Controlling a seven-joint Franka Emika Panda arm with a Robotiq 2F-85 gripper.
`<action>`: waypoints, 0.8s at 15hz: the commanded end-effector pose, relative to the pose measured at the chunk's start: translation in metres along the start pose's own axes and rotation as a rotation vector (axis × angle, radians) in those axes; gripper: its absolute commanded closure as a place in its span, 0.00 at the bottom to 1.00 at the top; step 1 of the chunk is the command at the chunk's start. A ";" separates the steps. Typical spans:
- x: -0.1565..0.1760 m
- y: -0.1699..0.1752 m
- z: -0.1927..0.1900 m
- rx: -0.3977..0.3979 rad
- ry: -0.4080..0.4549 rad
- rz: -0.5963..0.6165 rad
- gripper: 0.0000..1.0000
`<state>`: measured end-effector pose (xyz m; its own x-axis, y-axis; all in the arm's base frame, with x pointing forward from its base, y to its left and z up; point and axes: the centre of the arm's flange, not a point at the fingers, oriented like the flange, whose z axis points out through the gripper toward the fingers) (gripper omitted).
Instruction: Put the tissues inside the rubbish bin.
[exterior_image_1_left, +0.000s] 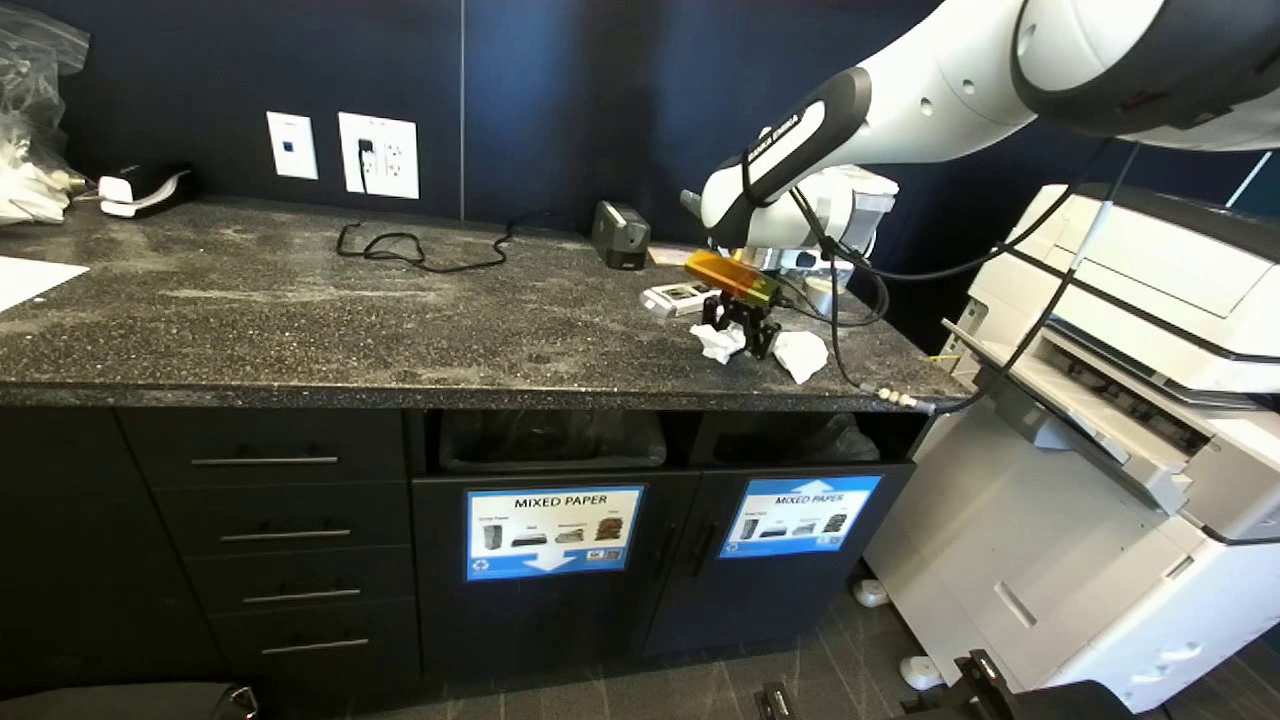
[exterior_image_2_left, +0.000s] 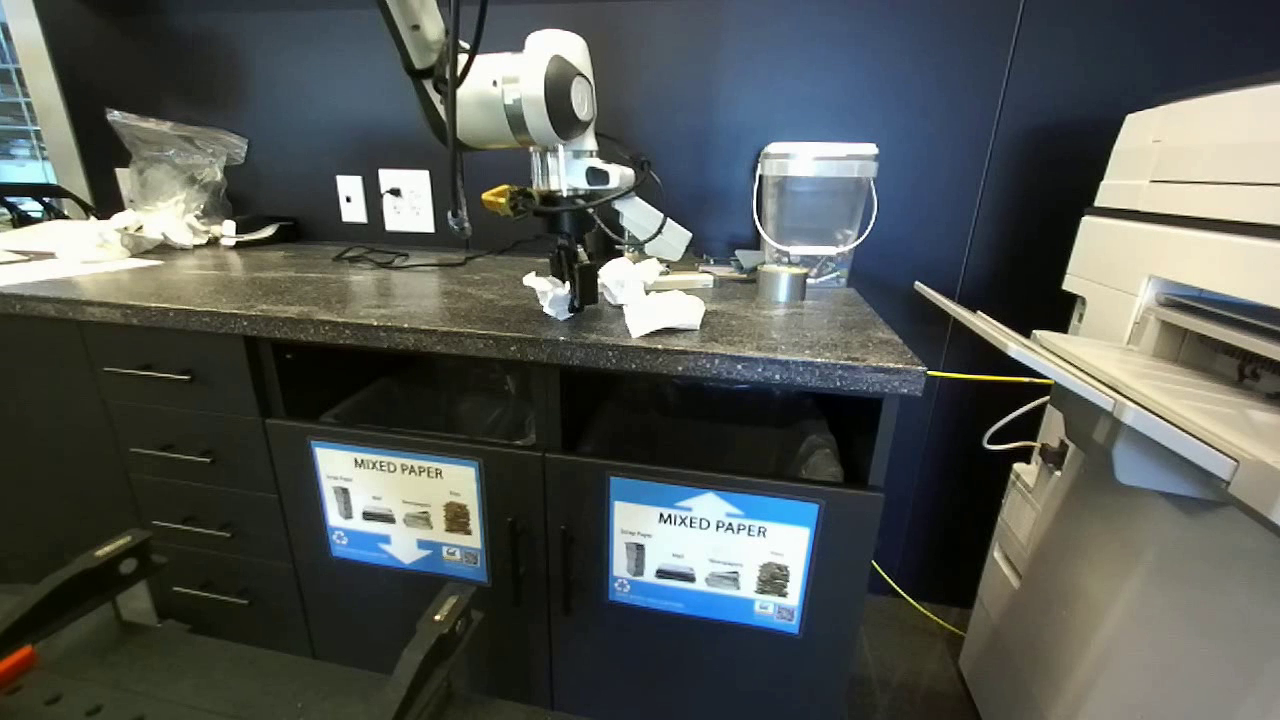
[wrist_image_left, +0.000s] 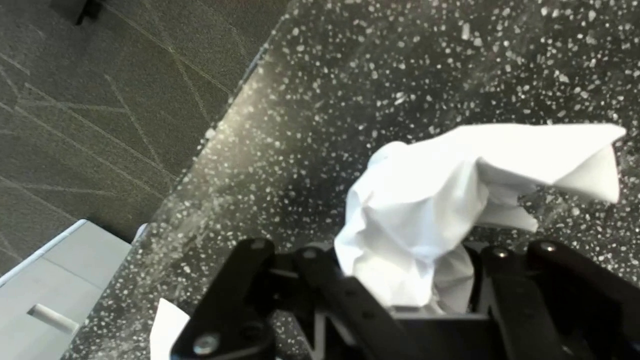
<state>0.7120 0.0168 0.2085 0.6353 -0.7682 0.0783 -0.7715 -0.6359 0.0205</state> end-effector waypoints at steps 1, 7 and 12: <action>0.005 0.003 0.001 0.018 -0.011 -0.141 0.86; 0.007 0.009 0.007 0.028 -0.019 -0.473 0.85; 0.008 0.016 0.007 0.046 -0.020 -0.739 0.85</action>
<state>0.7113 0.0049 0.2031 0.9589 -0.2817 0.0349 -0.2826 -0.9589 0.0268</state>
